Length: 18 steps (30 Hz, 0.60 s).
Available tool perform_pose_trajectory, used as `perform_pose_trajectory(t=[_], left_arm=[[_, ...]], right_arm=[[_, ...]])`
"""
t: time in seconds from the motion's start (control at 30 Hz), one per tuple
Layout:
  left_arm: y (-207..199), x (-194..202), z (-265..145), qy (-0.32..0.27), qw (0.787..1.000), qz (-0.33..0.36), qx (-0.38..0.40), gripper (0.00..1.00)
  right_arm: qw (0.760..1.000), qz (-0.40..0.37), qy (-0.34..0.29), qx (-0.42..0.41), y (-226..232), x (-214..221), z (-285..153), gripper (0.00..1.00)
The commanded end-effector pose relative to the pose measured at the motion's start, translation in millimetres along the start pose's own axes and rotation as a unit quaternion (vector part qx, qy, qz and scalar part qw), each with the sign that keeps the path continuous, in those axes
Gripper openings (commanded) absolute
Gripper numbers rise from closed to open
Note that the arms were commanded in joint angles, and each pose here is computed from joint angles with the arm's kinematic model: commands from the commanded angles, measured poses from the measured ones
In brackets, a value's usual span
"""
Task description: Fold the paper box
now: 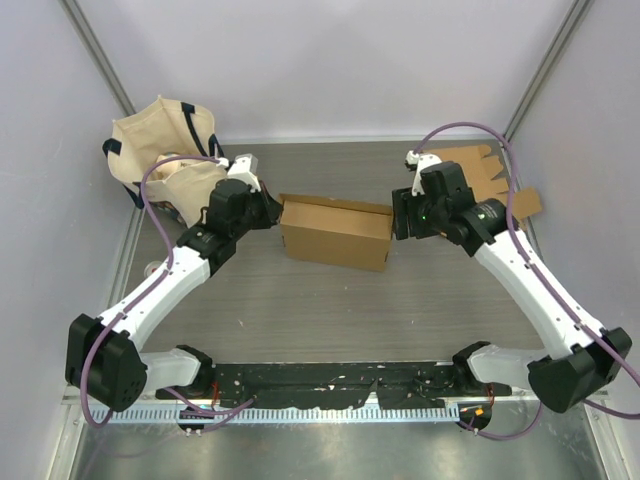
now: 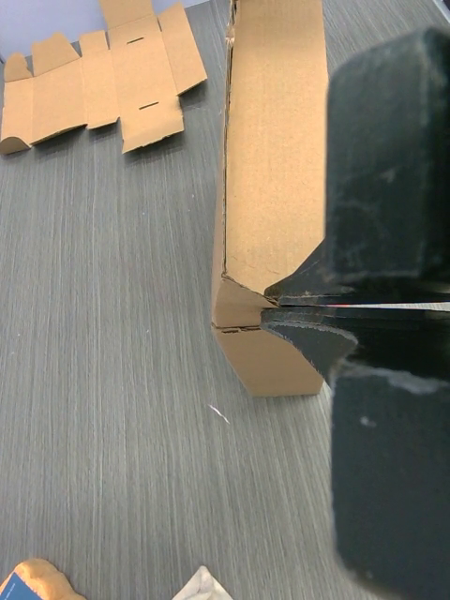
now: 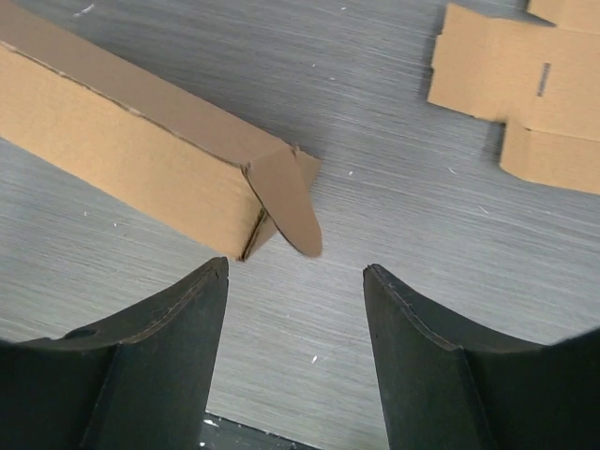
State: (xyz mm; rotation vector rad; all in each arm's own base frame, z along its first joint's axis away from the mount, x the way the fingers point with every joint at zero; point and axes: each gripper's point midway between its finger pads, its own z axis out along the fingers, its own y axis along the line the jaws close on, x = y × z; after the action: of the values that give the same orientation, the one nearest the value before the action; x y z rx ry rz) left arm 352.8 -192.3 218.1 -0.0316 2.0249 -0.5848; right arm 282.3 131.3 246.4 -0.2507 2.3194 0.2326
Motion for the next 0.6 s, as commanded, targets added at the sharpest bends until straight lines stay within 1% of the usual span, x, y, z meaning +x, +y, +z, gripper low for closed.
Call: perform_pose_trajectory(t=[0.0,0.07,0.1,0.17,0.2,0.27,0.3,0.33,0.37,0.47,0.5,0.57], left_arm=[[9,27,0,0.054,0.998,0.001,-0.018,0.0],[10,27,-3,0.053,0.998,0.002,-0.018,0.0],[10,26,-4,0.051,0.999,0.002,-0.019,0.0],[10,25,-6,0.047,0.999,0.002,-0.018,0.0],[10,25,-6,0.046,0.999,0.002,-0.017,0.0],[9,23,-6,0.045,0.999,0.001,-0.016,0.0],[9,24,-6,0.047,0.999,0.001,-0.016,0.0],[8,23,-7,0.045,0.999,0.0,-0.014,0.0],[8,24,-7,0.046,0.999,-0.002,-0.014,0.0],[7,26,-5,0.048,0.999,-0.007,-0.014,0.0],[7,26,-4,0.049,0.999,-0.008,-0.014,0.0],[4,29,-3,0.051,0.999,-0.007,-0.011,0.0]], right_arm=[[0.998,-0.035,-0.031,-0.034,12,-20,25,0.65],[0.998,-0.038,-0.039,-0.032,12,-25,32,0.61],[0.998,-0.035,-0.045,-0.029,11,-28,33,0.5],[0.998,-0.03,-0.061,-0.017,9,-34,38,0.38],[0.997,-0.029,-0.064,-0.016,8,-37,37,0.27],[0.999,-0.018,-0.047,-0.014,9,-35,38,0.19],[0.999,-0.012,-0.039,-0.013,10,-34,39,0.12],[0.999,0.0,-0.031,-0.013,11,-32,39,0.1],[0.999,0.029,-0.026,-0.012,13,-34,36,0.09],[0.997,0.077,-0.01,-0.014,19,-40,31,0.02],[0.994,0.113,-0.005,-0.006,20,-40,32,0.02],[0.99,0.137,0.02,0.003,21,-34,40,0.02]])
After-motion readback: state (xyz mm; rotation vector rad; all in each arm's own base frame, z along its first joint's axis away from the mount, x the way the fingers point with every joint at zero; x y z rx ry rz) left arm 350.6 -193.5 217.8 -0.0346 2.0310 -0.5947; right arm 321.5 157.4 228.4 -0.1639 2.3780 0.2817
